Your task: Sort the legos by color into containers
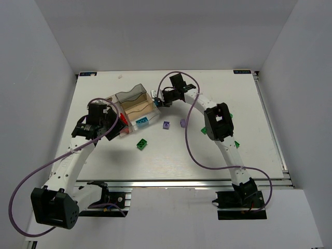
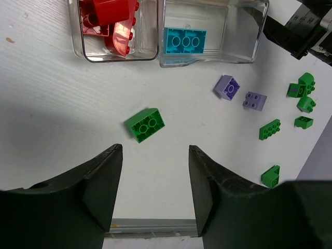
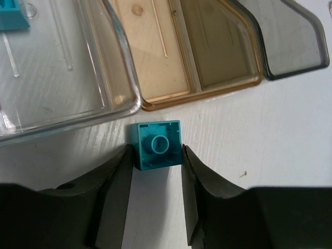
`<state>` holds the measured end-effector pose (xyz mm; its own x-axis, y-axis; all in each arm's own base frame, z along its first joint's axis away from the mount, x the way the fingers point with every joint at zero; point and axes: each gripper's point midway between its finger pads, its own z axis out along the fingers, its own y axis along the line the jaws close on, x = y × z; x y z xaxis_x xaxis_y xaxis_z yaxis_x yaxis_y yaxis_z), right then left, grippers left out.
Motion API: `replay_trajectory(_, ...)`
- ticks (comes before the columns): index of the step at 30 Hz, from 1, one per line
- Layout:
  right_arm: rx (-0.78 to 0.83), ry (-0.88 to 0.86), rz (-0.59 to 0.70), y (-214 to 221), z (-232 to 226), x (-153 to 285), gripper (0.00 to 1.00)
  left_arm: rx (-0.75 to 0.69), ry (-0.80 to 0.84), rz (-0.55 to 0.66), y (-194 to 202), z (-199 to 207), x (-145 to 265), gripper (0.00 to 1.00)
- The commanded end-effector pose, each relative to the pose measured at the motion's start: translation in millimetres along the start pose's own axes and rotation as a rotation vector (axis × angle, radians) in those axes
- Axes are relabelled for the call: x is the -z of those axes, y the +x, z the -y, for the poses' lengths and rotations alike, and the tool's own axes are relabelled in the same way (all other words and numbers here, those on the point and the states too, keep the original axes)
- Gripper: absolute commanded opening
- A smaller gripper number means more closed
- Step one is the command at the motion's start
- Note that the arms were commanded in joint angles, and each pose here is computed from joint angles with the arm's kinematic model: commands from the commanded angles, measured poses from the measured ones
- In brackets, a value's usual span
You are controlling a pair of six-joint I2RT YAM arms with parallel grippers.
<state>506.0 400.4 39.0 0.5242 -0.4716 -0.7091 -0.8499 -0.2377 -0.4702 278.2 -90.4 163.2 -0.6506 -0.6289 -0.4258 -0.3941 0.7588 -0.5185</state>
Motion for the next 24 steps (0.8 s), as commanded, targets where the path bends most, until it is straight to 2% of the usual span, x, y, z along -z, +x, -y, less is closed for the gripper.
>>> replay_trajectory(1, -0.156, 0.028, -0.109, 30.5, -5.7, 19.7, 0.15, 0.016, 0.030, 0.046, -8.6, 5.7, 6.5, 0.64)
replay_trajectory(5, -0.301, 0.183, -0.163, 50.7, 22.1, 58.6, 0.11, 0.026, 0.040, 0.054, -8.3, 5.8, 7.8, 0.64)
replay_trajectory(10, -0.391, 0.253, -0.144, 31.3, 40.8, 94.4, 0.10, 0.036, 0.073, 0.075, -9.5, 9.3, 9.2, 0.64)
replay_trajectory(15, -0.378, 0.235, -0.021, -31.7, 46.6, 120.8, 0.09, 0.005, 0.140, 0.075, -8.2, 21.5, 6.8, 0.64)
replay_trajectory(18, -0.350, 0.183, 0.070, -73.9, 37.3, 126.9, 0.09, -0.042, 0.206, 0.025, 2.3, 29.5, 5.0, 0.64)
replay_trajectory(24, -0.277, 0.078, 0.162, -134.1, 4.0, 115.4, 0.10, -0.090, 0.254, -0.028, 22.0, 24.5, 2.7, 0.65)
